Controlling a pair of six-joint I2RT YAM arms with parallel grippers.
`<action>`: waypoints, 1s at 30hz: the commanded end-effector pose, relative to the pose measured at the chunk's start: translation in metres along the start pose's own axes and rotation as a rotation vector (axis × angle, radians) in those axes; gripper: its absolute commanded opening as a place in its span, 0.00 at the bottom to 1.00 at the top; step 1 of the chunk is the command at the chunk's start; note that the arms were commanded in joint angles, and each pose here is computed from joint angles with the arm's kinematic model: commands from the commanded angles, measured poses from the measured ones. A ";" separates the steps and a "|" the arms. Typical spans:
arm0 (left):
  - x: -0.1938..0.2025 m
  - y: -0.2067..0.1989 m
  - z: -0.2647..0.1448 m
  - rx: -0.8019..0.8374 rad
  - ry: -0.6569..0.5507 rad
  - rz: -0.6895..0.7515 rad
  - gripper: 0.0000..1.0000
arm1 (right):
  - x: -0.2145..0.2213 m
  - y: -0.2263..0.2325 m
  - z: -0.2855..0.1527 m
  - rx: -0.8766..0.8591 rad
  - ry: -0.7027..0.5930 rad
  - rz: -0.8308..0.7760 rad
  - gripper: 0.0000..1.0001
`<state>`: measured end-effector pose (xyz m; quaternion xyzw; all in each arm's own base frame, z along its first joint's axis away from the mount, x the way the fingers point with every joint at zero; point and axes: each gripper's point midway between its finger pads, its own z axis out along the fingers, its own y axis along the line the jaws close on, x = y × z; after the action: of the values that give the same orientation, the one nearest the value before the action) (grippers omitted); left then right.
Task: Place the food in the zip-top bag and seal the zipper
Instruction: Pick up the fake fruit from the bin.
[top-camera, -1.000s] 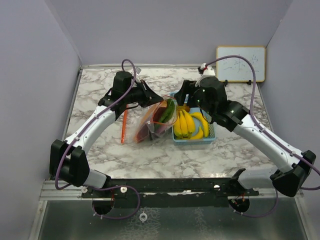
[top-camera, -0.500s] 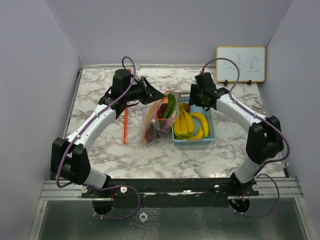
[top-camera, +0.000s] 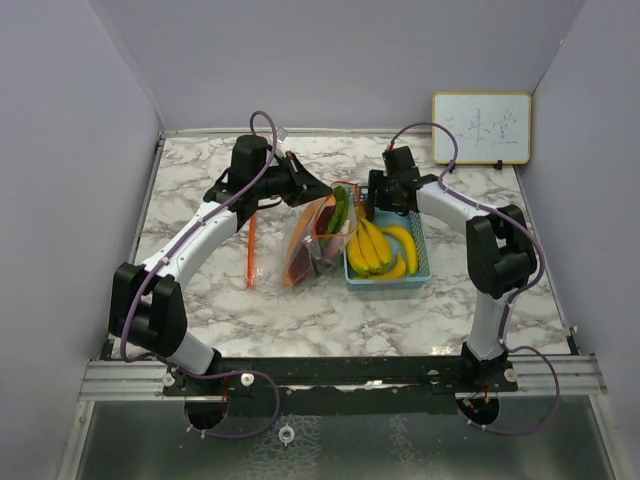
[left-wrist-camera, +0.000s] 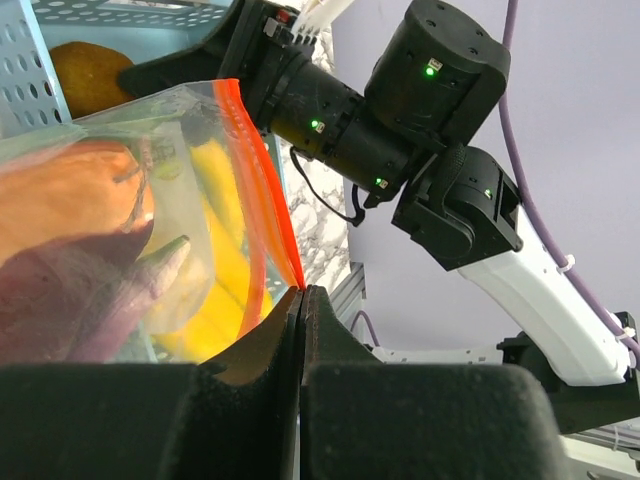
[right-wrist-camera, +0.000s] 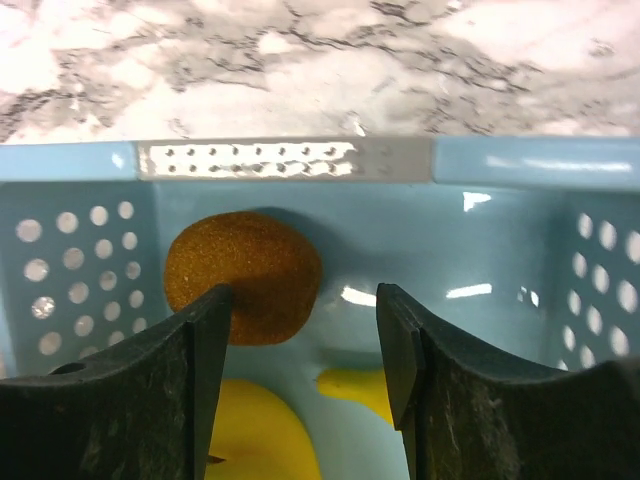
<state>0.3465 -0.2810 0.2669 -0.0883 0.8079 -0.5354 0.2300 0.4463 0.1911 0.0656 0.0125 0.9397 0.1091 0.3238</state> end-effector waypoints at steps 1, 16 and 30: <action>-0.004 -0.015 0.000 0.048 0.022 0.034 0.00 | 0.005 0.011 0.018 -0.071 0.027 -0.014 0.60; -0.010 -0.014 0.002 0.046 0.044 0.041 0.00 | 0.000 0.040 0.004 -0.257 -0.024 -0.049 0.70; -0.012 -0.011 0.001 0.048 0.048 0.033 0.00 | 0.004 0.051 0.011 -0.320 -0.003 -0.071 0.72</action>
<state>0.3571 -0.2790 0.2647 -0.0814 0.8122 -0.5366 0.2140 0.4451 0.2301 0.0660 -0.0469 0.9159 0.2240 0.3298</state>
